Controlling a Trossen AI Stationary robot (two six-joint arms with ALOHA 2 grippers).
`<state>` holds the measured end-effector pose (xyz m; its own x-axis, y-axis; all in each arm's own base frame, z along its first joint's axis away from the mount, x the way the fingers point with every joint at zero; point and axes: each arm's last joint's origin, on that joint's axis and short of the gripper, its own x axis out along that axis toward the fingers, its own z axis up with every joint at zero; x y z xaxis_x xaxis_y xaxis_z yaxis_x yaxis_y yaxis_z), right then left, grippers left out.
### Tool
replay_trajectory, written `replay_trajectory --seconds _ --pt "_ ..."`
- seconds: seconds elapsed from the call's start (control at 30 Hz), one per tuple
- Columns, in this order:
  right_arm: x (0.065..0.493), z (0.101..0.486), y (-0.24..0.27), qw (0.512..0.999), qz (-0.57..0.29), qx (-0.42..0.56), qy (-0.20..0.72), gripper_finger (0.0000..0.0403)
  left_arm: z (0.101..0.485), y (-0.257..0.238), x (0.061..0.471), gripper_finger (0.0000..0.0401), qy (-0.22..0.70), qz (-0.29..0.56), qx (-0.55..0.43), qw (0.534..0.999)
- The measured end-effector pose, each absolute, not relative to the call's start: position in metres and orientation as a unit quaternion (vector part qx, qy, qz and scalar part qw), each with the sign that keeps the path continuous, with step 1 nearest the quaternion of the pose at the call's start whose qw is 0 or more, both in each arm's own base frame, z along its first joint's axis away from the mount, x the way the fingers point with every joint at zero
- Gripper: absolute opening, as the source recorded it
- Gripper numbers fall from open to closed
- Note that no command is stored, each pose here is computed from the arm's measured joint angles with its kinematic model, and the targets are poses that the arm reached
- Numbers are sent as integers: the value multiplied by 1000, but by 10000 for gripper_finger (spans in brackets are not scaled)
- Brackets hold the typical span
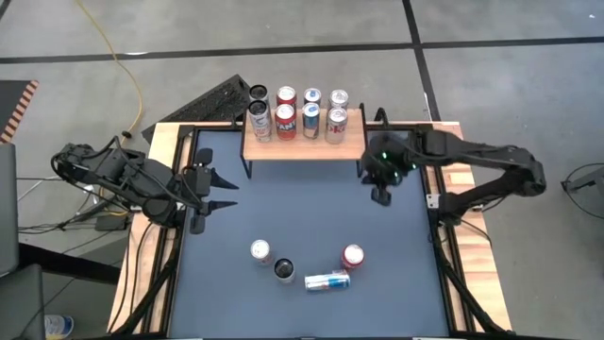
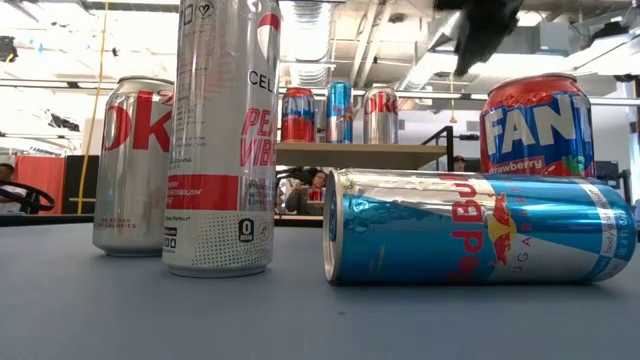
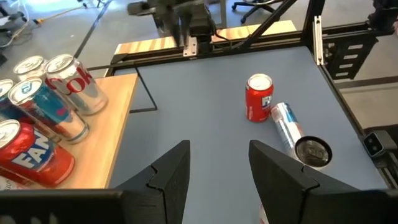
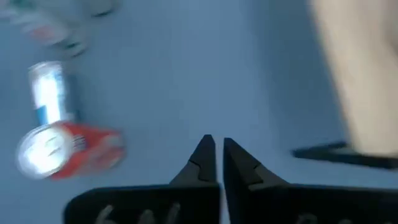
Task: Place canned beverage on shelf
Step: Put the black soda can on the shelf
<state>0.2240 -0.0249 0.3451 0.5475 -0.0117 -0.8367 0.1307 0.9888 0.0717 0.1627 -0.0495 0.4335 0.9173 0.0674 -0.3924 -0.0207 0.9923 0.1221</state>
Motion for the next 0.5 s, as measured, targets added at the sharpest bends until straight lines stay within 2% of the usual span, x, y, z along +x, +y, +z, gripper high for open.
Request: replay_trajectory --seconds 0.1,0.33,0.43,0.5 --pt "231 354 -3 884 -13 54 464 82 432 -51 165 156 207 15 57 977" --pt "248 368 42 892 7 25 452 254 425 -59 179 156 233 -39 52 970" --pt "257 374 59 890 20 12 454 295 421 -62 184 156 243 -57 54 967" --pt "263 378 71 890 28 4 455 306 419 -65 187 156 253 -78 53 963"
